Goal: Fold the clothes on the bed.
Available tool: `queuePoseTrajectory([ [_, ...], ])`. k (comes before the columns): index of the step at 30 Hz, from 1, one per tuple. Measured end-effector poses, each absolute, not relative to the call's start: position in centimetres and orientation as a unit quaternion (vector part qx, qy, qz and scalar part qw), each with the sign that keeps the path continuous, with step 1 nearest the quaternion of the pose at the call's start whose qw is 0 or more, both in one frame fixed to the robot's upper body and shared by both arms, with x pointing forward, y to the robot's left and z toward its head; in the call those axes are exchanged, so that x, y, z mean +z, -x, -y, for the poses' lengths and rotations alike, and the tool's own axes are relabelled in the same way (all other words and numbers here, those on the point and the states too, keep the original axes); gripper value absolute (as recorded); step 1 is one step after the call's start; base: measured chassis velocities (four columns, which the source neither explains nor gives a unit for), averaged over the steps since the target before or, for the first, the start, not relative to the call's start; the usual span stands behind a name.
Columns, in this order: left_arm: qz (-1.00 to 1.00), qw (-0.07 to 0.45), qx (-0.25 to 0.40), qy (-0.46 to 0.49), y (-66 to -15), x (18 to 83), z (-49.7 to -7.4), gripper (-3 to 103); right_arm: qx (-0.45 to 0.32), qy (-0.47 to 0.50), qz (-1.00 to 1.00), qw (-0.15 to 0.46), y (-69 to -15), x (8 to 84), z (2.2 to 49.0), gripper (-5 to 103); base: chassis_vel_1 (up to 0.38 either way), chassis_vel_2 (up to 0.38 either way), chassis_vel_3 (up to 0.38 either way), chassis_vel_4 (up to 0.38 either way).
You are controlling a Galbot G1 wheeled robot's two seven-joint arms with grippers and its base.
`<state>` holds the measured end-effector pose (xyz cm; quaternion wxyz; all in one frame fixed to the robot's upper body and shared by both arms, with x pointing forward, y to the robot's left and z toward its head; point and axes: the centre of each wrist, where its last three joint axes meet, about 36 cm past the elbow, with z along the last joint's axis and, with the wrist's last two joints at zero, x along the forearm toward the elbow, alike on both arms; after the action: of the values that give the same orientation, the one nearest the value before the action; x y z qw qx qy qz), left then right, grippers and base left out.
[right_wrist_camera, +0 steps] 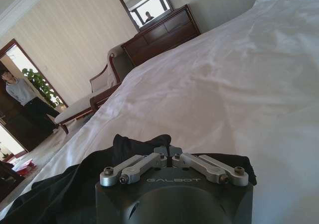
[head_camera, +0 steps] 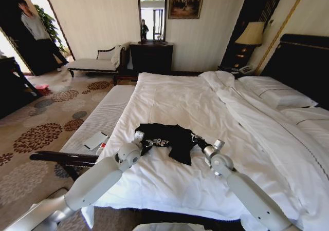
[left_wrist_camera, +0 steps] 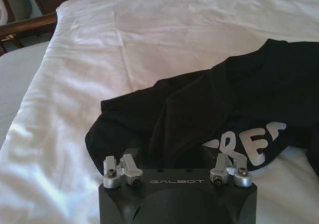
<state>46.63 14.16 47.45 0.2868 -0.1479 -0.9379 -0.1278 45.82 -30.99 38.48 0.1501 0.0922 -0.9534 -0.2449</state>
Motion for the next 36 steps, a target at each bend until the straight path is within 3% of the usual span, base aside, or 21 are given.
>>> queuePoseTrajectory([
  [3,0.937,0.286,-0.125,0.154,-46.8,47.5,-14.0,56,-0.245,-0.091,0.954,0.149,-45.9,38.6,31.1,0,0.000,0.000,0.000,0.000],
  [9,0.938,0.281,-0.123,0.158,-47.0,47.5,-13.8,40,-0.245,-0.088,0.954,0.147,-45.8,38.6,31.3,0,0.000,0.000,0.000,0.000],
  [15,0.942,0.273,-0.114,0.155,-47.3,47.8,-14.0,12,-0.246,-0.084,0.955,0.143,-45.7,38.5,31.5,0,0.000,0.000,0.000,0.000],
  [17,0.944,0.271,-0.112,0.153,-47.4,47.9,-14.2,12,-0.247,-0.083,0.955,0.142,-45.7,38.5,31.5,0,0.000,0.000,0.000,0.000],
  [19,0.946,0.269,-0.108,0.149,-47.6,48.2,-14.5,3,-0.247,-0.082,0.955,0.140,-45.8,38.5,31.6,0,0.000,0.000,0.000,0.000],
  [29,0.966,0.216,-0.051,0.133,-48.1,51.6,-17.4,1,-0.248,-0.069,0.961,0.098,-46.0,39.2,32.0,0,0.000,0.000,0.000,0.000],
  [36,0.981,0.161,-0.010,0.110,-48.1,55.9,-20.8,1,-0.237,-0.111,0.965,0.005,-45.5,41.6,32.1,0,0.000,0.000,0.000,0.000],
])
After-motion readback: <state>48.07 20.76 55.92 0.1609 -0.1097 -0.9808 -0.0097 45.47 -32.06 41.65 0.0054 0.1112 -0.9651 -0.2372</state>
